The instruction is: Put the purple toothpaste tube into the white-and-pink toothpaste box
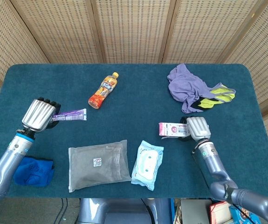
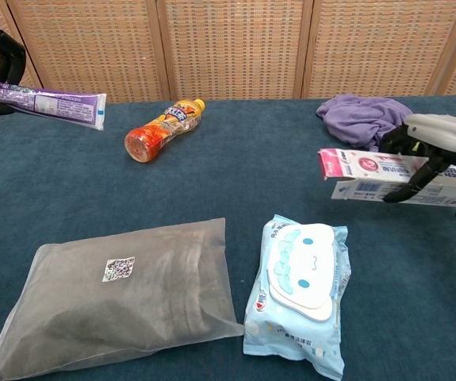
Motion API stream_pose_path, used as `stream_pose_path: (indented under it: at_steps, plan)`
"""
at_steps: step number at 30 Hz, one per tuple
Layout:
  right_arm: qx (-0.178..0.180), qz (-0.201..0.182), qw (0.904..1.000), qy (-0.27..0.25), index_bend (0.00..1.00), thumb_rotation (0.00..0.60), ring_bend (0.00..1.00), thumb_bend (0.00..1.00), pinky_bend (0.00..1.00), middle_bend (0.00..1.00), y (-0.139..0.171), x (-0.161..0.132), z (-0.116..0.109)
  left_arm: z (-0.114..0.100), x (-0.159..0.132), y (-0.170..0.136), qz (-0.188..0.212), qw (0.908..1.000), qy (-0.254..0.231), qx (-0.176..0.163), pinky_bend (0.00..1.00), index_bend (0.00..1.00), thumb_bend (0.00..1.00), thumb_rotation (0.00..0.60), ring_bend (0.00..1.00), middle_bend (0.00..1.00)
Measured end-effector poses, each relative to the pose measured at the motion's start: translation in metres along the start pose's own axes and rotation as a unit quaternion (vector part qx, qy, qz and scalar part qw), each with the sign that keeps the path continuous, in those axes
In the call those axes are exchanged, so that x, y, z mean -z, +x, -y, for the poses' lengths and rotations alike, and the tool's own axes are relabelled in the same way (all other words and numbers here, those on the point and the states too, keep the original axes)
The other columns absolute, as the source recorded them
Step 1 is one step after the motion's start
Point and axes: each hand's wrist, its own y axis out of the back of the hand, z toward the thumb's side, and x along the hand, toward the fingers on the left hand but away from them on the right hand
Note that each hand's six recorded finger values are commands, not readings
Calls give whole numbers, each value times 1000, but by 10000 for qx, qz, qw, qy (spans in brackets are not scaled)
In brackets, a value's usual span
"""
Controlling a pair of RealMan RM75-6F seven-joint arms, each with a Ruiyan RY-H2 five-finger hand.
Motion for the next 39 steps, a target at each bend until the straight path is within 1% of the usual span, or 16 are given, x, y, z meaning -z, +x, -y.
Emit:
stream_pose_path:
  at_steps: [6,9,14,21,28,34,39]
  plan:
    - [41,-319,9963,-793,569,600,415,152,408,538,11,-45,-21,-10,-13,0,159,9998,-105,-82,516,855,362,600,545,672]
    - [63,-442,9935,-1046,569,600,415,152,408,538,16,-64,-34,-14,-19,0,236,9995,-150,-113,516,855,363,600,545,672]
    - [105,-546,9931,-1029,569,600,415,151,408,537,16,-85,-46,-22,-34,1,379,9986,-322,-162,516,855,362,600,545,672]
    - [15,-671,9928,-992,569,600,415,151,408,537,14,-120,-46,-45,-62,4,632,9954,-691,-228,516,855,362,600,545,673]
    - [-33,-682,9922,-1039,569,600,415,151,408,537,14,-132,-41,-62,-78,10,752,9930,-910,-69,515,855,362,600,545,673]
    - [-43,-668,9917,-1100,569,600,415,152,408,537,13,-135,-40,-69,-87,12,771,9937,-801,135,516,855,361,600,545,673]
    - [-44,-658,9912,-1148,569,600,415,151,408,537,13,-137,-40,-71,-94,12,746,9929,-852,370,516,855,363,600,545,673]
